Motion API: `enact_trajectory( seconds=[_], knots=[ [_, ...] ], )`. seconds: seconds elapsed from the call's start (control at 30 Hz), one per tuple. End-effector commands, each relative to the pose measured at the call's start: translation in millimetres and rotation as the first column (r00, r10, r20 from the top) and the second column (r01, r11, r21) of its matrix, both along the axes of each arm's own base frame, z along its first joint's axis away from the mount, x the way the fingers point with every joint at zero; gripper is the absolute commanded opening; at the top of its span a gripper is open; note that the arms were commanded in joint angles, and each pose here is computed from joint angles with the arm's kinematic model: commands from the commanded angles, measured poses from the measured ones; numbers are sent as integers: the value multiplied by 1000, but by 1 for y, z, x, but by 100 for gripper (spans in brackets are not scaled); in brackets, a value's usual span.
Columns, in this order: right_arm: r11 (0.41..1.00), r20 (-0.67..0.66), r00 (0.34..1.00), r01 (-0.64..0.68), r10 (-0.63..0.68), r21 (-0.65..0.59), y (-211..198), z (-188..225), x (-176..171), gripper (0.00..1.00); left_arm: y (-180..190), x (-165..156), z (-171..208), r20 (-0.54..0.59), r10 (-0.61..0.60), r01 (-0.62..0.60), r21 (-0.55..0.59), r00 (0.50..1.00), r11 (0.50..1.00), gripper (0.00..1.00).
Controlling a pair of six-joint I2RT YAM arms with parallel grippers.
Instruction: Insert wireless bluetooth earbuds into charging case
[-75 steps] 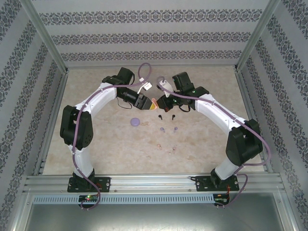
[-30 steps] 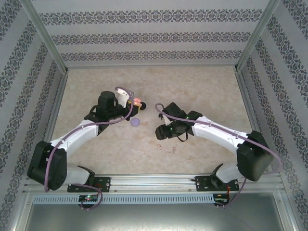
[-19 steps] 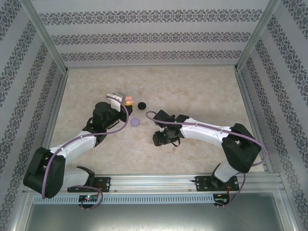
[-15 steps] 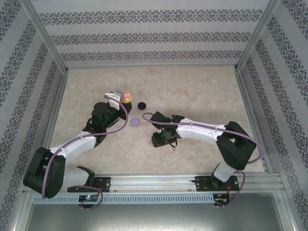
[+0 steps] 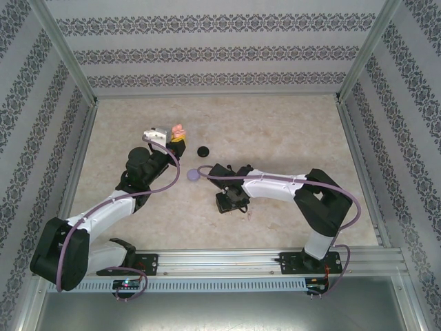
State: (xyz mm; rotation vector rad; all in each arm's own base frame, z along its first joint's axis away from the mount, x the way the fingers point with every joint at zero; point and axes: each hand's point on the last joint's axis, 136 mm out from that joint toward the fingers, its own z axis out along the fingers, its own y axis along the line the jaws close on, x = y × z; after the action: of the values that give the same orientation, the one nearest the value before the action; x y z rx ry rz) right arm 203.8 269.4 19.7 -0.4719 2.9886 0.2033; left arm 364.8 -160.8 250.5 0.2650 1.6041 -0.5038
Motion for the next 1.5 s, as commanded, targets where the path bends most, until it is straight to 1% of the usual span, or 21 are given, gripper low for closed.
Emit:
enact_trajectory(
  seconds=[0.0, 0.17, 0.37, 0.7, 0.83, 1.0, 1.13, 1.23, 1.33, 1.47],
  knots=[
    [999, 3, 1000, -6, 6, -35, 2, -3, 0, 42, 0, -5, 22, 84, 0, 1, -12, 996, 1000, 0],
    [999, -3, 1000, -17, 17, -38, 7, -7, -2, 41, -1, -5, 23, 86, -5, 6, -13, 996, 1000, 0],
    [999, -13, 1000, -24, 23, -47, 8, -11, -6, 36, -3, -6, 24, 85, -15, 16, -13, 996, 1000, 0],
    [998, -15, 999, -29, 28, -50, 7, -10, -11, 35, -4, -7, 23, 80, -26, 28, -16, 996, 999, 0],
    [998, -16, 999, -29, 28, -49, 7, -10, -12, 31, -4, -7, 24, 81, -27, 29, -17, 996, 999, 0],
    [998, -13, 999, -31, 30, -47, 7, -10, -13, 29, -6, -7, 25, 84, -33, 35, -24, 996, 999, 0],
    [999, -9, 999, -31, 30, -44, 6, -9, -13, 24, -7, -6, 24, 82, -41, 43, -24, 996, 999, 0],
    [999, 10, 1000, -29, 29, -38, 6, -3, -10, 23, -8, -7, 25, 82, -49, 51, -25, 995, 998, 0],
    [999, 49, 999, -23, 24, -23, 5, 12, -3, 23, -12, -9, 24, 85, -71, 73, -17, 994, 997, 0],
    [999, 114, 993, 2, -8, 49, 4, 44, 14, 22, -21, -15, 27, 109, -134, 135, 4, 985, 991, 0]
  ],
)
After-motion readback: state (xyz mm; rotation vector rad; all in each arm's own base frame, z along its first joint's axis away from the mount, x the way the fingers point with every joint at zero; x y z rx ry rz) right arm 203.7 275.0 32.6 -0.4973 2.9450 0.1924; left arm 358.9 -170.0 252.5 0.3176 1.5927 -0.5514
